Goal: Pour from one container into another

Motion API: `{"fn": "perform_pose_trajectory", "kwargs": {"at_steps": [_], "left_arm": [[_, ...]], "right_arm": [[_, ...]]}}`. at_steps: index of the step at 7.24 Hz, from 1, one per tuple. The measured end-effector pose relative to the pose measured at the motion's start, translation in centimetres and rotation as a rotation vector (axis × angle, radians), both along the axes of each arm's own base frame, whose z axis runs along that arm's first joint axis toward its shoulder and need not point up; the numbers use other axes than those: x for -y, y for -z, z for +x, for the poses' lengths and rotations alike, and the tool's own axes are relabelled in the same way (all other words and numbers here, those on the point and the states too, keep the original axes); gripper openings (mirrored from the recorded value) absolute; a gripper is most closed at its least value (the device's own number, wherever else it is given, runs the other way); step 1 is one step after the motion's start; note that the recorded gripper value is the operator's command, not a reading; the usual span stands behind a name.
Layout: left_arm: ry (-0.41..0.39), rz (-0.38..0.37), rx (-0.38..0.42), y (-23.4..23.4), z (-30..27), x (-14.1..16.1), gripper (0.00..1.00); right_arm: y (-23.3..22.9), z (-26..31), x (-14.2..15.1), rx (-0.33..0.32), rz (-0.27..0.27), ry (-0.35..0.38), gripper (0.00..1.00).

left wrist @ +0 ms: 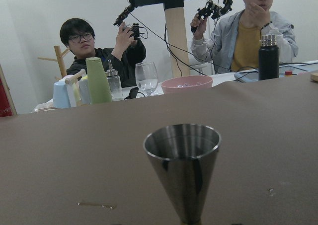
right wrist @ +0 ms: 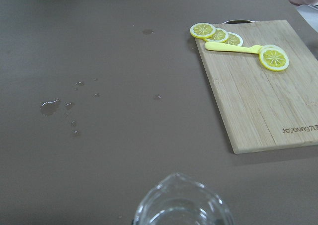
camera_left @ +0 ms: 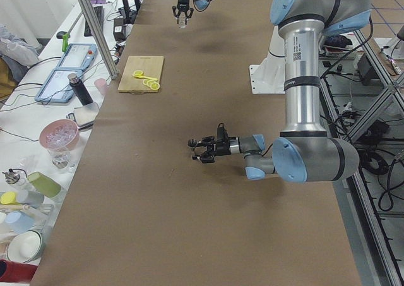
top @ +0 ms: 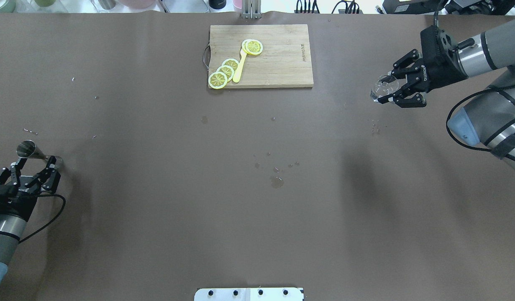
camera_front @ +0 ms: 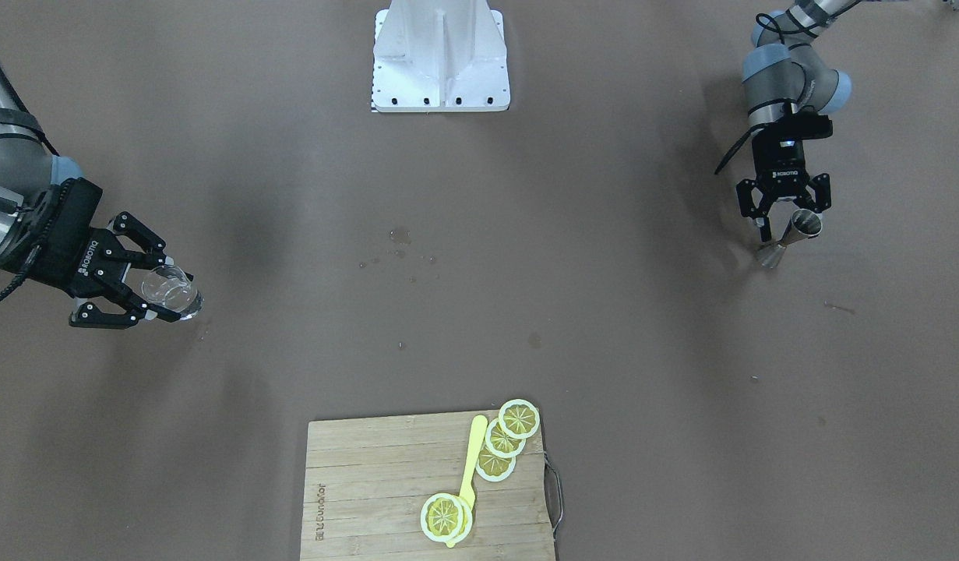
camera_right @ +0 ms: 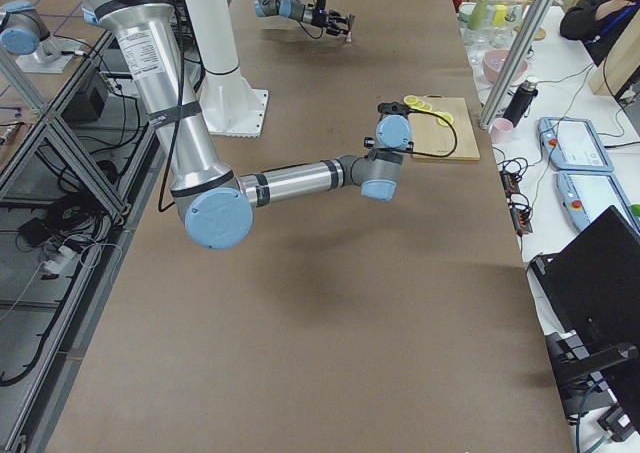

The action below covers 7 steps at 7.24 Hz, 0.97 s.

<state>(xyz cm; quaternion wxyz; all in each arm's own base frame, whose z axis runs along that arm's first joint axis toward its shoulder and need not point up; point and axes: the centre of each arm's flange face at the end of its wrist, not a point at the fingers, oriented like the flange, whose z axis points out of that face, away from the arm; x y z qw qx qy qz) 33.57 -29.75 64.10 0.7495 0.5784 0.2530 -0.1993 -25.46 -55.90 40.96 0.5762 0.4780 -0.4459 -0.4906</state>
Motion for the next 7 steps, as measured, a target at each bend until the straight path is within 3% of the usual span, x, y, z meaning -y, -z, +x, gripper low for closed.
{"fn": "perform_pose_trajectory", "kwargs": {"at_steps": [3,5,6,7], "left_arm": [[0.032,-0.005,-0.044,0.5,0.7,1.2,0.5],[0.033,-0.008,-0.049,0.4,0.7,1.3,0.09],[0.029,-0.011,-0.051,0.4,0.7,1.4,0.0],[0.027,-0.012,-0.053,0.5,0.8,1.4,0.0]], "right_arm": [[2.6,-1.5,-0.6,-0.026,-0.017,-0.019,0.0],[3.6,-2.1,-1.3,-0.033,-0.009,-0.036,0.0],[4.0,-2.3,-1.7,-0.035,-0.006,-0.041,0.0],[4.7,-2.1,-2.1,-0.038,-0.009,-0.044,0.0]]}}
